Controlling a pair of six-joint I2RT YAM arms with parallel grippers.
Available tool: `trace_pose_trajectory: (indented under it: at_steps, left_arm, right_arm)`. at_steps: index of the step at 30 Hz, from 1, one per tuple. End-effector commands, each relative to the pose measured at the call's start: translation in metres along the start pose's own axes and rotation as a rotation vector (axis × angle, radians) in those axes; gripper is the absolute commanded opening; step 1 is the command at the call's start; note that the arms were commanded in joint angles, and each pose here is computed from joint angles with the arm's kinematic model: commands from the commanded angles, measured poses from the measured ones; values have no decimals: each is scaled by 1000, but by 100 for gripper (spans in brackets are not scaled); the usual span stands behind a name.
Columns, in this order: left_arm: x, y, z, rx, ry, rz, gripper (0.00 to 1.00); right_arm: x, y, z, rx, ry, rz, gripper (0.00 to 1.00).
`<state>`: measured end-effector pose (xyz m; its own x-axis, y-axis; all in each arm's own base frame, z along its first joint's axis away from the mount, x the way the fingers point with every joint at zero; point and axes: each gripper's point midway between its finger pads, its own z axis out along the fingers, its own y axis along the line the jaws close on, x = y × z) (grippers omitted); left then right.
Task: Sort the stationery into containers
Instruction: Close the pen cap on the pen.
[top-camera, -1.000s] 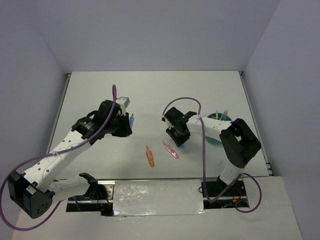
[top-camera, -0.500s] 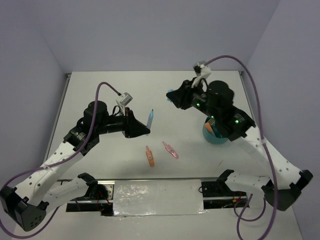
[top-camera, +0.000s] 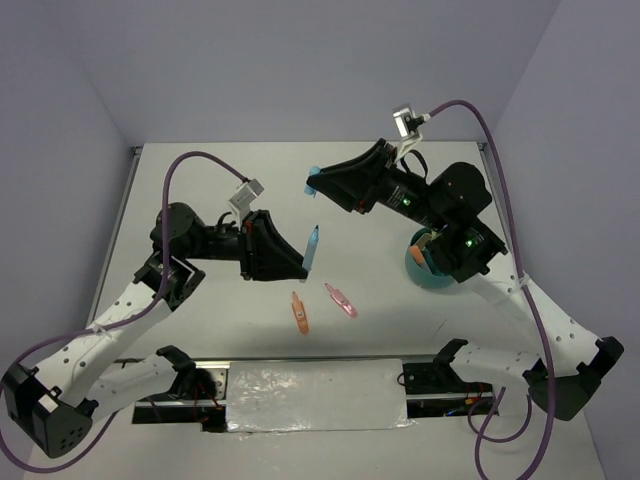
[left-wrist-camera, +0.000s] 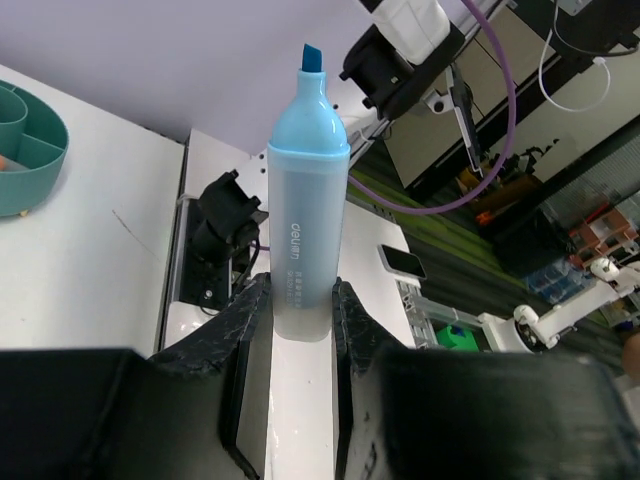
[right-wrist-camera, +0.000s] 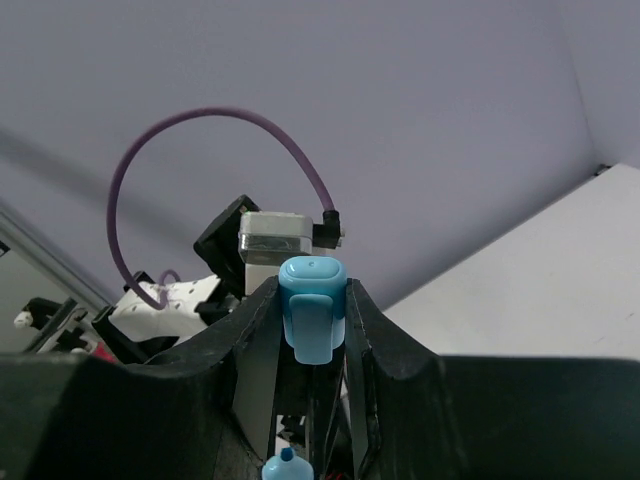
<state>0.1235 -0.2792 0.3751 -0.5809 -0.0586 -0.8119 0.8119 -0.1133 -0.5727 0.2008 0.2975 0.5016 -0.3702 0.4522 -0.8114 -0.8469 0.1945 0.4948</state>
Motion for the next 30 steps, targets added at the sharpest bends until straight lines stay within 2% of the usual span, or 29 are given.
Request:
trace_pose_trajectory:
  at_steps: [1,15,30]
  left_arm:
    - [-11,-30,-2,90,4,108,0]
    - [-17,-25,-3,27,-6,149,0]
    - [-16,-22,-1,36,-3,136,0]
  right_arm:
    - [-8,25,-2,-105,-26,-3,6]
    - [32,27,-23,-114,91,45,7]
    - [26,34,-36,-101,53,30,7]
